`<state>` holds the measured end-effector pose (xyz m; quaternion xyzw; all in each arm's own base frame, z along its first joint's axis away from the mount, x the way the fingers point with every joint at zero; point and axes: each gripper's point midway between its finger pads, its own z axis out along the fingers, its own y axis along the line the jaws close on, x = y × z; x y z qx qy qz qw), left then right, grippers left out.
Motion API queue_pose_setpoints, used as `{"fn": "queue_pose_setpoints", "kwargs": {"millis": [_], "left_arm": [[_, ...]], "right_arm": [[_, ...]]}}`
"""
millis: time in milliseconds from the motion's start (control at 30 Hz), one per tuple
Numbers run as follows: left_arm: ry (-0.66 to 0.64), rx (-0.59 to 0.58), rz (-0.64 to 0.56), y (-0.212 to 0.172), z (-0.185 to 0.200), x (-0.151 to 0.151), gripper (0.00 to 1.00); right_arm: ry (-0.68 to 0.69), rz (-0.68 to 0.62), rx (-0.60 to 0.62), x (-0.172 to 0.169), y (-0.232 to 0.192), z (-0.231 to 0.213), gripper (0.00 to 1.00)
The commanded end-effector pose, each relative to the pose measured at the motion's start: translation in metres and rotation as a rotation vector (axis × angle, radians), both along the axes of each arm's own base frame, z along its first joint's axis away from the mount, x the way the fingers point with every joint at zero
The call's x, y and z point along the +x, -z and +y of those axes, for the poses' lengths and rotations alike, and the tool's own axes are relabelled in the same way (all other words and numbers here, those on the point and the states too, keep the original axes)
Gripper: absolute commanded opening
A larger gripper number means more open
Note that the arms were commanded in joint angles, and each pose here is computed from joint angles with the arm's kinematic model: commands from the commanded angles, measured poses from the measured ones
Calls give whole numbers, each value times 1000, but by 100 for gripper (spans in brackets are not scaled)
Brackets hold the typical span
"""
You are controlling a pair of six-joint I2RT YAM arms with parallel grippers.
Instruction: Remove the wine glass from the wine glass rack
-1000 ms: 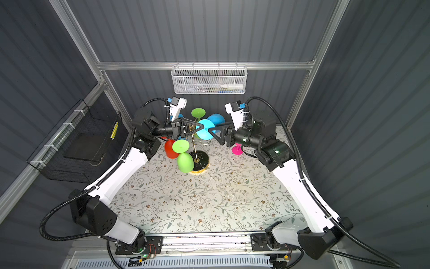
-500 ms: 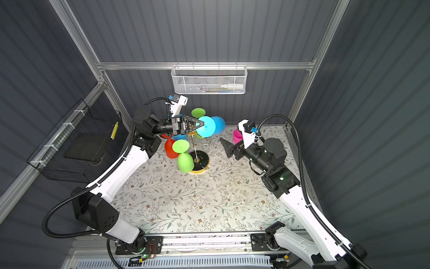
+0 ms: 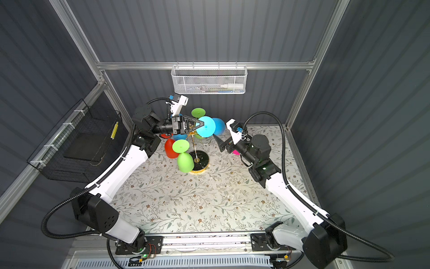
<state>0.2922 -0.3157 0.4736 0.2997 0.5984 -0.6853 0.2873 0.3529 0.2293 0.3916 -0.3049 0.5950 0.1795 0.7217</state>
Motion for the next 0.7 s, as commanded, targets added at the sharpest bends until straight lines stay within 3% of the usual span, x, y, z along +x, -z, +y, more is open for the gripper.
{"fn": "queue_pose_setpoints", "kwargs": {"millis": [0, 667], "left_arm": [[16, -27, -43, -29, 7, -20, 0], [63, -8, 42, -31, 4, -20, 0]], "right_arm": [[-32, -106, 14, -4, -29, 7, 99], [-69, -128, 13, 14, -37, 32, 99]]}}
